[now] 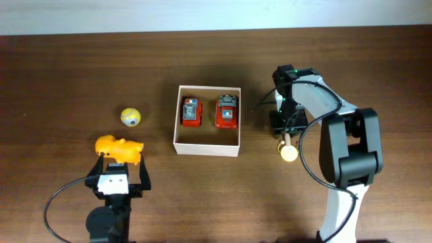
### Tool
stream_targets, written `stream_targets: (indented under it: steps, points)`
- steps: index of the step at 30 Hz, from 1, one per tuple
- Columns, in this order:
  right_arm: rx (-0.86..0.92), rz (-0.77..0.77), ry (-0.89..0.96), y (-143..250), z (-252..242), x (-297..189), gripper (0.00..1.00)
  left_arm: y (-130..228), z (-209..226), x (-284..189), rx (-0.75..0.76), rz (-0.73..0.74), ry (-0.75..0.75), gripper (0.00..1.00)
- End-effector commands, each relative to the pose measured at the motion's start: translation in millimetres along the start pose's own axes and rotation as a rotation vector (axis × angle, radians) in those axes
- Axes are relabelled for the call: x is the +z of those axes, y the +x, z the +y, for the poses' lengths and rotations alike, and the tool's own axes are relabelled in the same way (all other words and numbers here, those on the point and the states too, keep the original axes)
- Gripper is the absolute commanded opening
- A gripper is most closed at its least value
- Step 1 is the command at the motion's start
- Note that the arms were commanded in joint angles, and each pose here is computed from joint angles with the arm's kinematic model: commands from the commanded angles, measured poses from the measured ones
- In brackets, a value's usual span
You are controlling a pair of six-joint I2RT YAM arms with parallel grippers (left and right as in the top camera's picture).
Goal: Pack container
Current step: 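Close the right gripper on the yellow toy's wooden peg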
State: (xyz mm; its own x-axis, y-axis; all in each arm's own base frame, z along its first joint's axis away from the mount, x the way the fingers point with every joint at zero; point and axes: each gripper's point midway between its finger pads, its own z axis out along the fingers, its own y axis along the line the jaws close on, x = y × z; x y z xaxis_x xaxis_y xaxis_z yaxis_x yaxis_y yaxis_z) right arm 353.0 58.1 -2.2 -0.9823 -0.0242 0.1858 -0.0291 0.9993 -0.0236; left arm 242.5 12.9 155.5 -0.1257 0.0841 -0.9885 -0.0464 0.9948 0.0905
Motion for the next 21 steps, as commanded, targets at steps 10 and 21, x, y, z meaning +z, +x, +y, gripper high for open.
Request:
stream_targets:
  steps: [10, 21]
  points:
    - [0.034, 0.051, 0.012, 5.4, -4.3, 23.2, 0.18, 0.7, 2.6, 0.0, 0.016, -0.002, -0.013, 0.99]
    - [0.028, -0.006, 0.004, -8.6, -2.5, 23.5, 0.17, 0.7, 2.6, 0.0, 0.016, -0.002, -0.013, 0.99]
